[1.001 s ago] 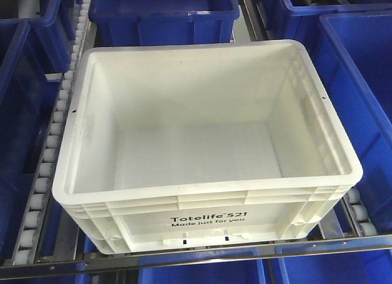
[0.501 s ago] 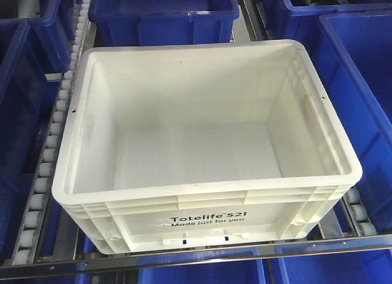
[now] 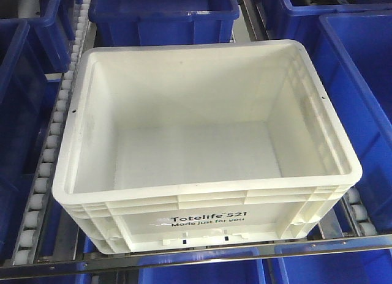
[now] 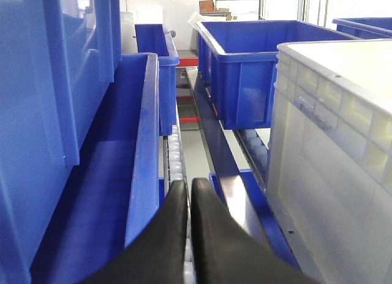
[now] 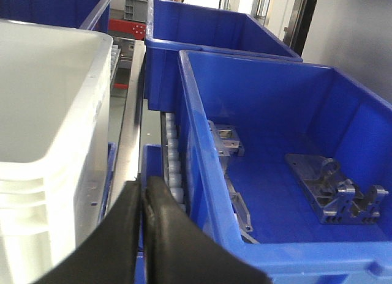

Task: Move bin from left to right shelf

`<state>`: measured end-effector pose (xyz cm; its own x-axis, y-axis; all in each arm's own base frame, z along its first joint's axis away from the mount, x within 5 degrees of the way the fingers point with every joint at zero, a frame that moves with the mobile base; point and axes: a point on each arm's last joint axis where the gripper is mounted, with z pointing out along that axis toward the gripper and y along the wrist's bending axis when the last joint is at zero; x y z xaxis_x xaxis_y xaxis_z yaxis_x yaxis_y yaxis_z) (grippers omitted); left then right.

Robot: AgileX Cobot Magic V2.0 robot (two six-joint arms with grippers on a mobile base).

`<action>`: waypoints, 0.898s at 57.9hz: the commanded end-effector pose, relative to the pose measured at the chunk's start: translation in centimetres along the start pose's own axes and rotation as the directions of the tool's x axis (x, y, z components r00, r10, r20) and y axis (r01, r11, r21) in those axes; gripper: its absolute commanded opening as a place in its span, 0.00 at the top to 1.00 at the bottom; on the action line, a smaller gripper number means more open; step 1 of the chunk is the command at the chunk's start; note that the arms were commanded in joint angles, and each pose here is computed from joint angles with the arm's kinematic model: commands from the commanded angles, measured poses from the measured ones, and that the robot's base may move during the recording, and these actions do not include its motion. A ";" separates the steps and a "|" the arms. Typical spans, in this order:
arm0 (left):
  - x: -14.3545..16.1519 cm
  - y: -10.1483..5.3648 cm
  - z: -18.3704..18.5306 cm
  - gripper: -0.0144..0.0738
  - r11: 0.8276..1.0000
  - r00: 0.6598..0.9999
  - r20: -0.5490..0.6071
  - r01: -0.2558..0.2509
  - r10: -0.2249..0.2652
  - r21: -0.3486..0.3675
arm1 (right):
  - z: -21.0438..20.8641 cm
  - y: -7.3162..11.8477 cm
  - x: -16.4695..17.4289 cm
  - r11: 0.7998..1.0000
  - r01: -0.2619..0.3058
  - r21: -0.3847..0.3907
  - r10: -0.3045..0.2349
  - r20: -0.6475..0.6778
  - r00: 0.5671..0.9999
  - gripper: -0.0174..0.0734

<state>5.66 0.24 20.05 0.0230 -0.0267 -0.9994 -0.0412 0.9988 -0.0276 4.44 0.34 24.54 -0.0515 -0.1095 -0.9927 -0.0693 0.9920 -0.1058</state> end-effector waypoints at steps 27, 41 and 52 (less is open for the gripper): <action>-0.1 0.0 -0.1 0.84 1.000 0.998 0.069 0.008 -0.009 0.007 | 1.4 0.6 3.9 1.000 -0.019 -0.017 0.022 0.203 0.979 0.82; -0.1 0.0 -0.1 0.84 1.000 0.998 0.069 0.008 -0.009 0.007 | 1.4 0.6 3.9 1.000 -0.020 -0.017 0.023 0.201 0.979 0.82; -0.1 0.0 -0.1 0.84 1.000 0.998 0.069 0.008 -0.009 0.007 | 1.4 0.6 3.9 1.000 -0.020 -0.017 0.023 0.199 0.980 0.82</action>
<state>5.66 0.24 20.04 0.0221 -0.0267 -0.9994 -0.0413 0.9988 -0.0276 5.64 0.50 20.42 0.0768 -0.0791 -0.9939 -0.0821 0.9930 -0.0854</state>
